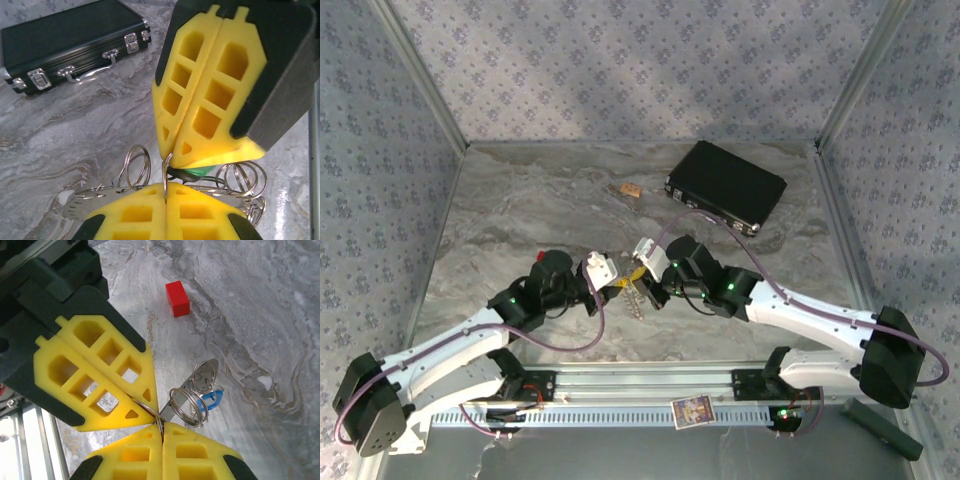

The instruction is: Put the keys on the keyring

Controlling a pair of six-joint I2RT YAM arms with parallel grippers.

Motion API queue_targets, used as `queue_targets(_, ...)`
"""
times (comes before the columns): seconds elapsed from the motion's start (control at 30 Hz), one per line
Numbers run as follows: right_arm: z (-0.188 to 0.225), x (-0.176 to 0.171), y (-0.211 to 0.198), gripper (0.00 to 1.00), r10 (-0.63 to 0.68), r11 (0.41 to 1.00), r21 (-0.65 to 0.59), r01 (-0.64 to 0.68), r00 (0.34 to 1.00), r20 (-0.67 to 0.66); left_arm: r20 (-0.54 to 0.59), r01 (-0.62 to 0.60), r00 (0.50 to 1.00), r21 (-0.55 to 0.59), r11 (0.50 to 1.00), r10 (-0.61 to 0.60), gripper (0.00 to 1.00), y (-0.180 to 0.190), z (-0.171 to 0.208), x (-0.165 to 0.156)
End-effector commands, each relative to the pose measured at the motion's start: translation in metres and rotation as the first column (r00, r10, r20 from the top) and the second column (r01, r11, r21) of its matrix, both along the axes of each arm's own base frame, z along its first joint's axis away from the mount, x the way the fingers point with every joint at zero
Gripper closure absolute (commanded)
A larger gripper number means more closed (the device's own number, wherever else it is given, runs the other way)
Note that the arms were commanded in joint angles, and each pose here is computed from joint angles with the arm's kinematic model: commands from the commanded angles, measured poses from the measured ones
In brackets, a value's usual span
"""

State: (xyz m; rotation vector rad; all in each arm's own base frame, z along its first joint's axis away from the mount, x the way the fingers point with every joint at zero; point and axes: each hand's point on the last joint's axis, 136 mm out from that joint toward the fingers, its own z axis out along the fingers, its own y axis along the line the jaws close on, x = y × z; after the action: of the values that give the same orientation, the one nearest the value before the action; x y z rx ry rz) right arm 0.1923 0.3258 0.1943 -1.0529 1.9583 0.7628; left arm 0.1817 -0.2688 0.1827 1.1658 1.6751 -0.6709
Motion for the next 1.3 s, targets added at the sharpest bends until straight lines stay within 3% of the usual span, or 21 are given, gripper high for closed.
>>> queue_targets(0.0,0.004,0.014,0.0,1.0,-0.114,0.99,0.068,0.12,0.989,-0.09,0.126,0.034,0.992,-0.041,0.999,-0.029,1.0,-0.004,0.02,-0.004)
queue_targets(0.27,-0.002,0.02,-0.004,1.0,-0.178,0.974,0.106,0.2,0.967,-0.183,0.197,0.001,0.98,-0.057,0.998,0.011,1.0,0.002,0.023,-0.002)
queue_targets(0.63,-0.011,0.016,0.003,1.0,-0.156,0.974,0.119,0.192,0.953,-0.259,0.215,-0.004,0.977,-0.065,0.998,0.018,1.0,0.003,0.019,-0.001)
queue_targets(0.73,-0.015,0.017,-0.003,0.78,-0.153,0.98,0.083,0.179,0.956,-0.251,0.219,0.005,0.976,-0.071,0.997,0.01,1.0,0.002,0.02,-0.003)
queue_targets(0.93,0.009,0.018,-0.023,0.54,-0.057,0.998,0.033,0.06,0.996,-0.069,0.208,0.045,0.978,-0.092,0.995,-0.025,1.0,-0.001,0.022,-0.01)
queue_targets(1.1,0.015,0.003,-0.03,0.54,0.139,0.99,-0.029,-0.136,0.977,0.165,0.198,0.103,0.977,-0.14,0.985,-0.074,1.0,-0.005,0.023,-0.021)
queue_targets(1.17,0.017,-0.02,-0.025,0.56,0.301,0.953,-0.036,-0.302,0.922,0.243,0.193,0.131,0.976,-0.144,0.981,-0.102,1.0,-0.007,0.021,-0.026)
queue_targets(1.27,0.017,-0.036,-0.022,0.61,0.386,0.919,-0.056,-0.389,0.865,0.321,0.202,0.158,0.971,-0.137,0.978,-0.128,1.0,-0.009,0.018,-0.029)
